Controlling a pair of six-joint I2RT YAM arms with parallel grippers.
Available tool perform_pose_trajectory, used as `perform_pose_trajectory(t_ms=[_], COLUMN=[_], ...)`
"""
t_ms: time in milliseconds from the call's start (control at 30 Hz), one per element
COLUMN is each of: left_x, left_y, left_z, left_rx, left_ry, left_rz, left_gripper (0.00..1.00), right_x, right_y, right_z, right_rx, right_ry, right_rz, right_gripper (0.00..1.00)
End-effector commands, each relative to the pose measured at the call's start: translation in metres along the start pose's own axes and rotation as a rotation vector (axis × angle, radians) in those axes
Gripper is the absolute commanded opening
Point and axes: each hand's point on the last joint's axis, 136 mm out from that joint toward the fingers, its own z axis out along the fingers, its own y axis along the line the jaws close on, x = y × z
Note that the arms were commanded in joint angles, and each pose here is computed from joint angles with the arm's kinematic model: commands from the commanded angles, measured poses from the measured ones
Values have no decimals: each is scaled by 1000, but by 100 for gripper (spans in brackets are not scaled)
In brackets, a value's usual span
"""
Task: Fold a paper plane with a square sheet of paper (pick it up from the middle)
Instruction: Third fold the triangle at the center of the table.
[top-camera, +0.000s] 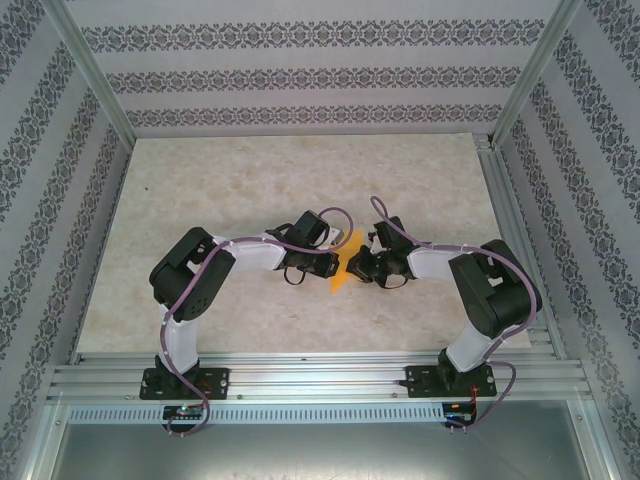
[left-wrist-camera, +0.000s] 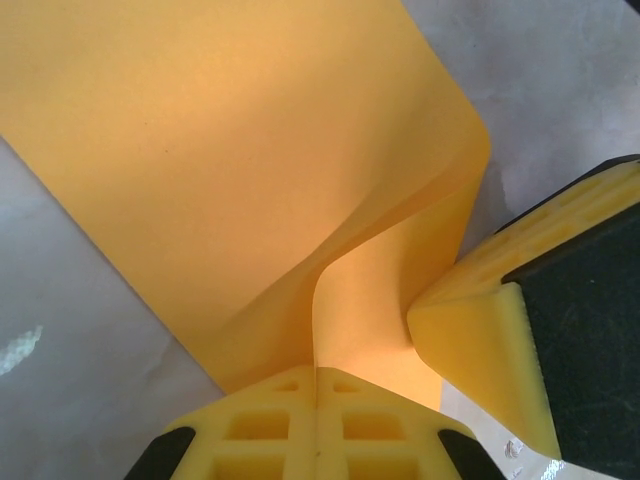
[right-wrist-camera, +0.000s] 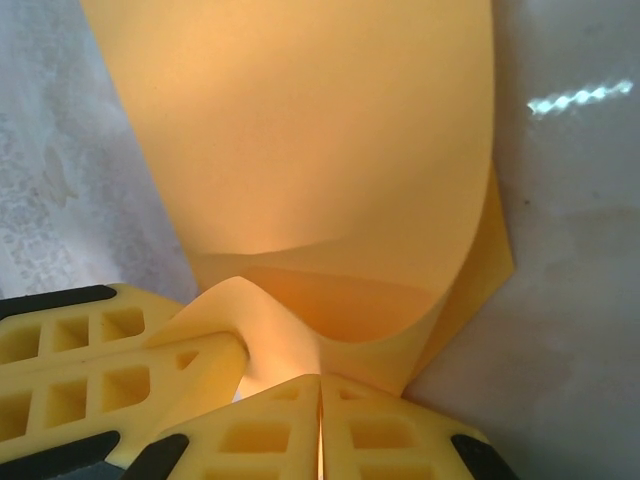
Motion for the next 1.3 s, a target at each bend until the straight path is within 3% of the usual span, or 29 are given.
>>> perform_pose_trajectory(t_ms=[0, 200, 600, 1267], left_x=[7, 9, 15, 19], left_y=[4, 5, 7, 10], left_z=[7, 8, 17, 19], left_rx=[-15, -22, -10, -12], left_ry=[33, 50, 75, 86], left_rz=[-6, -3, -9, -16], left_gripper=[3, 4, 4, 4], right_x=[-11, -16, -10, -28], right_y=[13, 34, 6, 21], right_z=[-14, -34, -27, -35], right_rx=[-18, -53, 17, -17], right_ry=[-48, -87, -57, -86], right_rz=[-42, -96, -73, -86], right_gripper=[9, 9, 10, 11])
